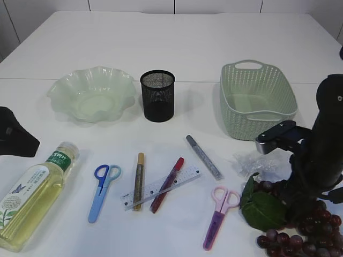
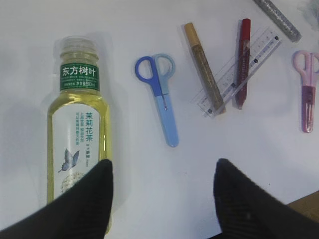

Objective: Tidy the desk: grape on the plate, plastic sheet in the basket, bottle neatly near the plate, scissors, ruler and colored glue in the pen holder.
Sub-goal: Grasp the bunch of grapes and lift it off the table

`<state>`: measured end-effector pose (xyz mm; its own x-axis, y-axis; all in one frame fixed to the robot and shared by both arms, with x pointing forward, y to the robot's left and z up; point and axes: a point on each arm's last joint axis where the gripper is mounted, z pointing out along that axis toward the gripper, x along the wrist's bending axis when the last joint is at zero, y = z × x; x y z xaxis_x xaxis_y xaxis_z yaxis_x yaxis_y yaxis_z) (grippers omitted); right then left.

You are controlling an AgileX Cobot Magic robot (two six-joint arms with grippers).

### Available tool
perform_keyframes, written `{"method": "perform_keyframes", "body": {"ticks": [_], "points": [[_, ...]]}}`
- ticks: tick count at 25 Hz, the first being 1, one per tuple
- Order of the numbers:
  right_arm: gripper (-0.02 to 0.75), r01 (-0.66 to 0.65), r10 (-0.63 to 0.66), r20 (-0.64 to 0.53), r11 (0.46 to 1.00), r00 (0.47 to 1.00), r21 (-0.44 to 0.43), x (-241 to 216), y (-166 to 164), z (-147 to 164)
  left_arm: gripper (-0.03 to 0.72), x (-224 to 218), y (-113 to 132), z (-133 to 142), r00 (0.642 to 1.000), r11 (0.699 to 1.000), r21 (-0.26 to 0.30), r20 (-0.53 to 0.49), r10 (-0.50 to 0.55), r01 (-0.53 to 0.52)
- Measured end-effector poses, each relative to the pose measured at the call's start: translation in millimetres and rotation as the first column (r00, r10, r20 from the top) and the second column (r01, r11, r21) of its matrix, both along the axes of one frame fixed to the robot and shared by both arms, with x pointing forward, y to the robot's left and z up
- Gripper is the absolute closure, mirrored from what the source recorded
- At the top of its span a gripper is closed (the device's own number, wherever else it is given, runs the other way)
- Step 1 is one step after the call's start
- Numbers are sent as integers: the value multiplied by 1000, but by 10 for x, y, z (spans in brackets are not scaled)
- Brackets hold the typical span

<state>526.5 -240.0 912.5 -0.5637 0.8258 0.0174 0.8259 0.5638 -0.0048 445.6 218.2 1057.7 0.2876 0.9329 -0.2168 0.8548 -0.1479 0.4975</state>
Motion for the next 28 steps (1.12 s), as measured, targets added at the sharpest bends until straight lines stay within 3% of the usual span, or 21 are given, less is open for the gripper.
{"method": "perform_keyframes", "body": {"ticks": [6,18,28], "points": [[178,4,-4,-6,1000,1000,3,5,5,-17,221,0,0,0,1000,1000,0,0,0,0],[500,8,-8,-7,1000,1000,7,16,11,-51,232,3,-1,-4,1000,1000,1,-1,-2,2],[541,82,-82,-2,995,997,47,-48,34,113,244,1,-1,-5,1000,1000,2,-3,-2,2]]}}
